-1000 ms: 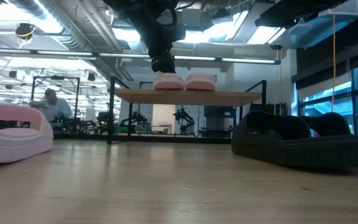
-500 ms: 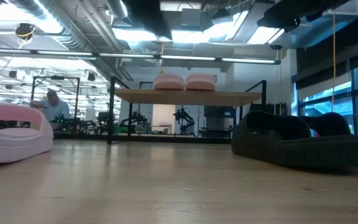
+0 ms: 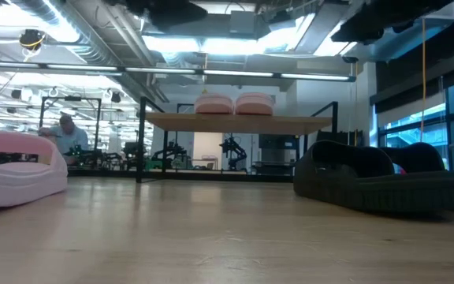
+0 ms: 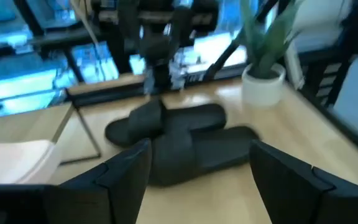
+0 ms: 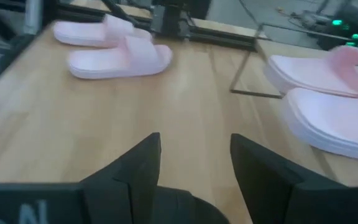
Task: Pick and place slides into the shelf
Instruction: Put the black slipper slide under the shelf
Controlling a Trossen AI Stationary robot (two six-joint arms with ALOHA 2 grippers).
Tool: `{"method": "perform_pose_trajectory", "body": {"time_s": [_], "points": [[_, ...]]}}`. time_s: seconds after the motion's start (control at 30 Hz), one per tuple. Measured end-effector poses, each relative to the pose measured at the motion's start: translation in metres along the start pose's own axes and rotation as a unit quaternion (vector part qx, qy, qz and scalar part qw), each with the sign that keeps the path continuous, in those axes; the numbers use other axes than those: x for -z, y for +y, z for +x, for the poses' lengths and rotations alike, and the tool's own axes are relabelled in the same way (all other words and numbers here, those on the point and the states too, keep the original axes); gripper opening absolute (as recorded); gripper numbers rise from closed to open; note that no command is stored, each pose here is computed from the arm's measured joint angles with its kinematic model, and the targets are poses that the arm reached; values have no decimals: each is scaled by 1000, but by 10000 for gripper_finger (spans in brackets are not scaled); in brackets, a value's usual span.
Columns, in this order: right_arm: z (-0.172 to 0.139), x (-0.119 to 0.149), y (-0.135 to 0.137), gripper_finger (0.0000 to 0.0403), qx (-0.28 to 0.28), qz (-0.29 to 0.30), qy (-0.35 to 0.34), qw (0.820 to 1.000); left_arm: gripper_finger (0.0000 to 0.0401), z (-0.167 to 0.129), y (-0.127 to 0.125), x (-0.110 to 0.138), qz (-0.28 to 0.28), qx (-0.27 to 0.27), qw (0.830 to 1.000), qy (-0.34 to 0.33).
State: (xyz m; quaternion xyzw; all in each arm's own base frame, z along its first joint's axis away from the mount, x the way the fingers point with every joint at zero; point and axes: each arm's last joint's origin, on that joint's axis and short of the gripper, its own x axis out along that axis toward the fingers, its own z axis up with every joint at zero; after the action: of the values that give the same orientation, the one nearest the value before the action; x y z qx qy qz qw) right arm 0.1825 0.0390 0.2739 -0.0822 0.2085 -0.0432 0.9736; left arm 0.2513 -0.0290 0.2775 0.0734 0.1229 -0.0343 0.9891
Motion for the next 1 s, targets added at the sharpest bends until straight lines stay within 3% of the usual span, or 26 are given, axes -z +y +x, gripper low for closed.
{"method": "perform_pose_trajectory", "body": {"time_s": [0.17,0.43,0.77,1.0], "points": [[0,0,-4,196,59,-14,81,995,261,-11,-16,26,-11,24,998,-57],[18,-19,2,196,76,-14,213,974,261,-23,-34,45,-18,56,988,-142],[31,-31,26,196,74,-50,339,936,261,-34,-43,73,-39,63,984,-162],[33,-18,36,196,103,-38,414,904,261,-37,-44,82,-36,56,985,-161]]}}
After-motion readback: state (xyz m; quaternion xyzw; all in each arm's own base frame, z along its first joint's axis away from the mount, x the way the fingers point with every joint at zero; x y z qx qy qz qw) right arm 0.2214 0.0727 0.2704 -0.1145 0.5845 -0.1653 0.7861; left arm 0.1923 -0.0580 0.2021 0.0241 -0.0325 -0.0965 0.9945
